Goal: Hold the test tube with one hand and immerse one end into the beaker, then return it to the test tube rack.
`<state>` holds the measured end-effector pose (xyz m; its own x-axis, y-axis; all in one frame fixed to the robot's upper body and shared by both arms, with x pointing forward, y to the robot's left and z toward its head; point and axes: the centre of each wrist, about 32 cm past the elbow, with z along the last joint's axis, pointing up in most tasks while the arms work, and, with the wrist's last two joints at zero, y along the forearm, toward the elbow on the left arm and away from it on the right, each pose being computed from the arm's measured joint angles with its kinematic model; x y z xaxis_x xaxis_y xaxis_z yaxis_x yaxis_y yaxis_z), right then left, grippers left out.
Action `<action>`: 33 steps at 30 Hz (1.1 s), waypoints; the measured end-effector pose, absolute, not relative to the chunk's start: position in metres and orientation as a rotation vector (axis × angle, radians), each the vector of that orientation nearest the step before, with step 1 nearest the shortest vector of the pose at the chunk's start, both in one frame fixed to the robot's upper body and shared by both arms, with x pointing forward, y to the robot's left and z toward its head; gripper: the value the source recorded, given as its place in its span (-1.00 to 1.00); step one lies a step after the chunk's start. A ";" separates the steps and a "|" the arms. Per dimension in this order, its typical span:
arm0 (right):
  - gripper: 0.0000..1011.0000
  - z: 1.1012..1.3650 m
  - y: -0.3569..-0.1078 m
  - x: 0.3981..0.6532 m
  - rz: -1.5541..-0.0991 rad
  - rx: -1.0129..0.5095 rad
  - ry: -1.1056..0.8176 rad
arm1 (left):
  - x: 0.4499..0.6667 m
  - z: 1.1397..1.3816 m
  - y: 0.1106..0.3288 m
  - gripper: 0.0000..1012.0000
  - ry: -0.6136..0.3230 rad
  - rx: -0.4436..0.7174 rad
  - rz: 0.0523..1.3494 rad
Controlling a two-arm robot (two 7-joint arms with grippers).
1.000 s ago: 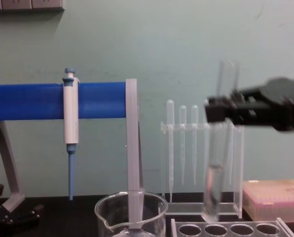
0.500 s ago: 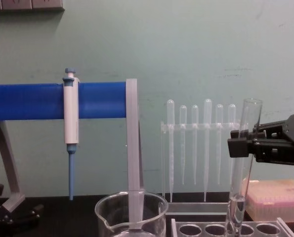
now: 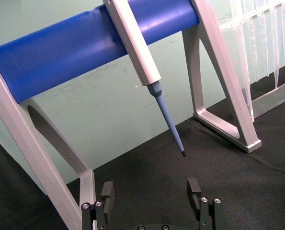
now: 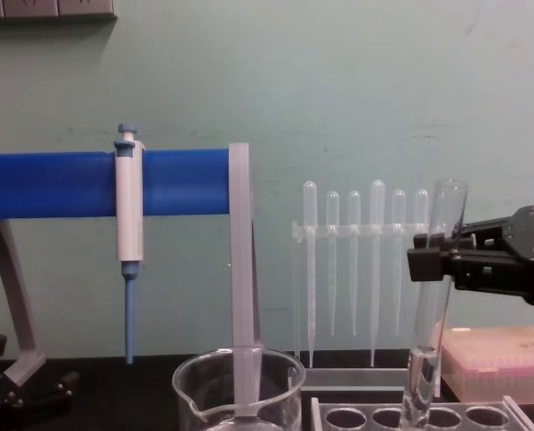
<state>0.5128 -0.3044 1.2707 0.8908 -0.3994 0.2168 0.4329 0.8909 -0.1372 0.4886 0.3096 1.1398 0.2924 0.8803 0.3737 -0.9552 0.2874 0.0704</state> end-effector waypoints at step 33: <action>-0.53 1.235 -0.291 0.534 -0.428 -0.239 -0.149 | 0.489 1.140 0.310 0.98 -0.285 0.304 1.248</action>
